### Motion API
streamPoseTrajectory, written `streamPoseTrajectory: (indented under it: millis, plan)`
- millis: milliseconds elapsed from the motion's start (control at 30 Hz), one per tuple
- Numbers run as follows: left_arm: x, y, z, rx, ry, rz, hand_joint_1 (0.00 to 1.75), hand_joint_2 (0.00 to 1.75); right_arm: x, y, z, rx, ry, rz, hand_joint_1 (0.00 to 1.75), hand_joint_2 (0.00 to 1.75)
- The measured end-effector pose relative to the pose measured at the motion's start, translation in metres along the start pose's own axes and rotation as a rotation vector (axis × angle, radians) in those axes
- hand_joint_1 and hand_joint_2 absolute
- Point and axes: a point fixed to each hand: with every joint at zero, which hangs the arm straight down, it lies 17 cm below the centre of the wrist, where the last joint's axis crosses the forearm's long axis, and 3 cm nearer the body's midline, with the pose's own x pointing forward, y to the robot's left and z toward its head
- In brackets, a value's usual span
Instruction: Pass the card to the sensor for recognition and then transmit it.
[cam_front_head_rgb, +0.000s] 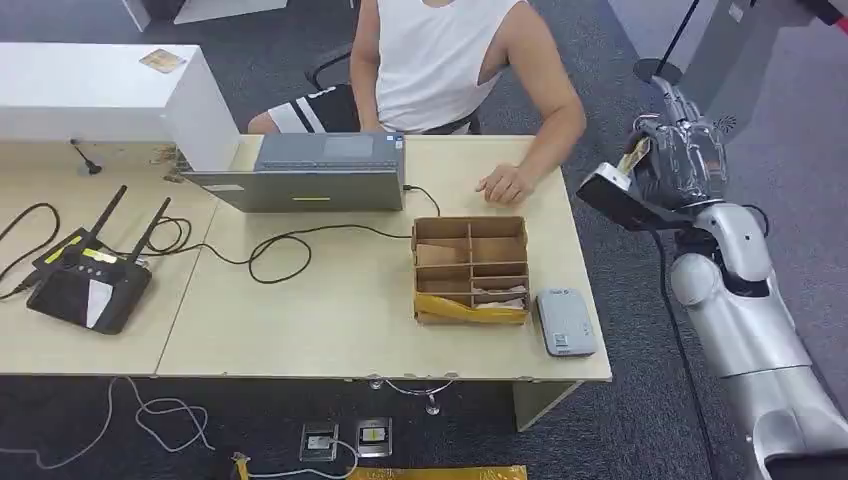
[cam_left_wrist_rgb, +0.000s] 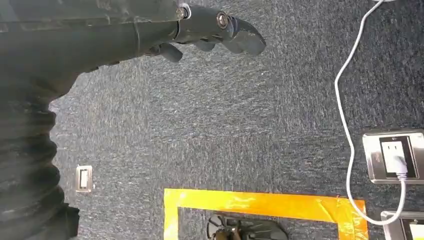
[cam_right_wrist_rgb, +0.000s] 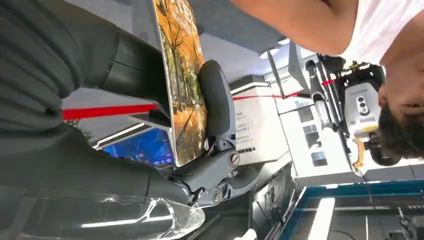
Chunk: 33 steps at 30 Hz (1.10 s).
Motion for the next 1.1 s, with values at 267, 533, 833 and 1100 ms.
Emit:
streamPoseTrajectory:
  millis: [267, 533, 833, 1100]
  plan:
    - [-0.005, 0.0, 0.001, -0.001, 0.021, 0.014, 0.0, 1.75, -0.022, 0.029, 0.027, 0.063, 0.073, -0.111, 1.75, 1.75]
    - [-0.007, -0.002, 0.001, -0.011, 0.032, 0.02, 0.0, 1.75, -0.044, 0.074, 0.072, 0.14, 0.151, -0.168, 1.75, 1.75]
    - [-0.008, -0.004, 0.001, -0.016, 0.036, 0.02, 0.0, 1.75, -0.046, 0.132, 0.123, 0.252, 0.192, -0.188, 1.75, 1.75]
    - [-0.008, -0.006, 0.002, -0.026, 0.034, 0.009, 0.0, 1.75, -0.039, 0.159, 0.144, 0.305, 0.209, -0.197, 1.75, 1.75]
